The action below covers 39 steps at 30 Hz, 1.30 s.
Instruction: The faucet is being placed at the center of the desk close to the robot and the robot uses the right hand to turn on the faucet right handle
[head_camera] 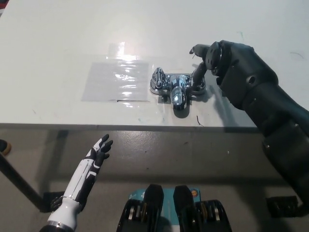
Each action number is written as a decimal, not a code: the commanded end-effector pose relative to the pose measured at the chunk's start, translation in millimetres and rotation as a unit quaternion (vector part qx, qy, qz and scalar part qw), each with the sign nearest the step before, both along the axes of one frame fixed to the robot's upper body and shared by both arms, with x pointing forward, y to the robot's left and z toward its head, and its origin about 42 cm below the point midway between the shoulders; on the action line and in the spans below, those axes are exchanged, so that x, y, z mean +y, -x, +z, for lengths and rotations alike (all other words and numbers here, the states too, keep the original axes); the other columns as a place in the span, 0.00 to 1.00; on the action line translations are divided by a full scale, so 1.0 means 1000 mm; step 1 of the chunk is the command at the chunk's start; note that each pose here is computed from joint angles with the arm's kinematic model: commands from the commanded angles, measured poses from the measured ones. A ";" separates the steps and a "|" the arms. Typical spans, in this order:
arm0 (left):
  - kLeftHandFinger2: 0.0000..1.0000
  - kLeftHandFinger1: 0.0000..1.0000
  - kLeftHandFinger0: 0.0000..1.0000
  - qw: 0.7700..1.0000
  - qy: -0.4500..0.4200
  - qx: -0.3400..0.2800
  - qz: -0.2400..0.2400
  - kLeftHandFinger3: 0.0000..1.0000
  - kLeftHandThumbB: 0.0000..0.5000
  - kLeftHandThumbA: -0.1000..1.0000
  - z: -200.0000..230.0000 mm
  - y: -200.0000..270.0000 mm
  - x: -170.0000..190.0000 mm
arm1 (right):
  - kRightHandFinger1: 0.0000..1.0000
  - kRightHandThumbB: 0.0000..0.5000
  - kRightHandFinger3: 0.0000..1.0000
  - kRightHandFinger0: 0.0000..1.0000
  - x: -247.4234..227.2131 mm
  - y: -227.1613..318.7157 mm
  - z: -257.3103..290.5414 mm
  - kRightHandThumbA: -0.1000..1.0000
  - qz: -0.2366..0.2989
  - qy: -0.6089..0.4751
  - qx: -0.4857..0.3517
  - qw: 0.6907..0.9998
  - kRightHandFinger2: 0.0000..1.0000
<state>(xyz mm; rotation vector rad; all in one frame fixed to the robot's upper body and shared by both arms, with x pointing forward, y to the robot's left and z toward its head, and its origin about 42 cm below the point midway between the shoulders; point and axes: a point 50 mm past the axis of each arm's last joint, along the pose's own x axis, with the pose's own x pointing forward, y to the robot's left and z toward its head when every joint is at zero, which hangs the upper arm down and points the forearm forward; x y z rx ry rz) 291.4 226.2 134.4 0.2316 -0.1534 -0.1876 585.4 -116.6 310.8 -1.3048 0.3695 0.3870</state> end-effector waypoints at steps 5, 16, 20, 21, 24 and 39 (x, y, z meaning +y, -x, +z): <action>1.00 1.00 1.00 1.000 -0.005 -0.021 -0.011 1.00 0.25 1.00 0.010 -0.003 0.002 | 1.00 0.64 1.00 1.00 -0.035 -0.014 0.048 1.00 -0.011 0.041 -0.070 0.997 1.00; 1.00 1.00 1.00 1.000 -0.009 -0.021 -0.011 1.00 0.27 1.00 0.013 -0.005 0.002 | 1.00 0.66 1.00 1.00 -0.056 -0.017 0.059 1.00 -0.023 0.051 -0.078 0.995 1.00; 1.00 1.00 1.00 1.000 -0.008 -0.021 -0.012 1.00 0.29 1.00 0.013 -0.005 0.001 | 1.00 0.68 1.00 1.00 -0.058 -0.017 0.060 1.00 -0.032 0.045 -0.074 0.996 1.00; 1.00 1.00 1.00 1.000 -0.008 -0.021 -0.012 1.00 0.29 1.00 0.013 -0.005 0.000 | 1.00 0.68 1.00 1.00 -0.058 -0.017 0.060 1.00 -0.030 0.048 -0.074 0.996 1.00; 1.00 1.00 1.00 1.000 -0.006 -0.023 -0.012 1.00 0.27 1.00 0.014 -0.005 0.001 | 1.00 0.74 1.00 1.00 -0.058 -0.017 0.059 1.00 -0.028 0.045 -0.071 0.996 1.00; 1.00 1.00 1.00 1.000 -0.006 -0.024 -0.012 1.00 0.33 1.00 0.016 -0.008 0.000 | 1.00 0.91 1.00 1.00 -0.060 -0.018 0.066 0.88 -0.017 0.088 -0.054 0.994 1.00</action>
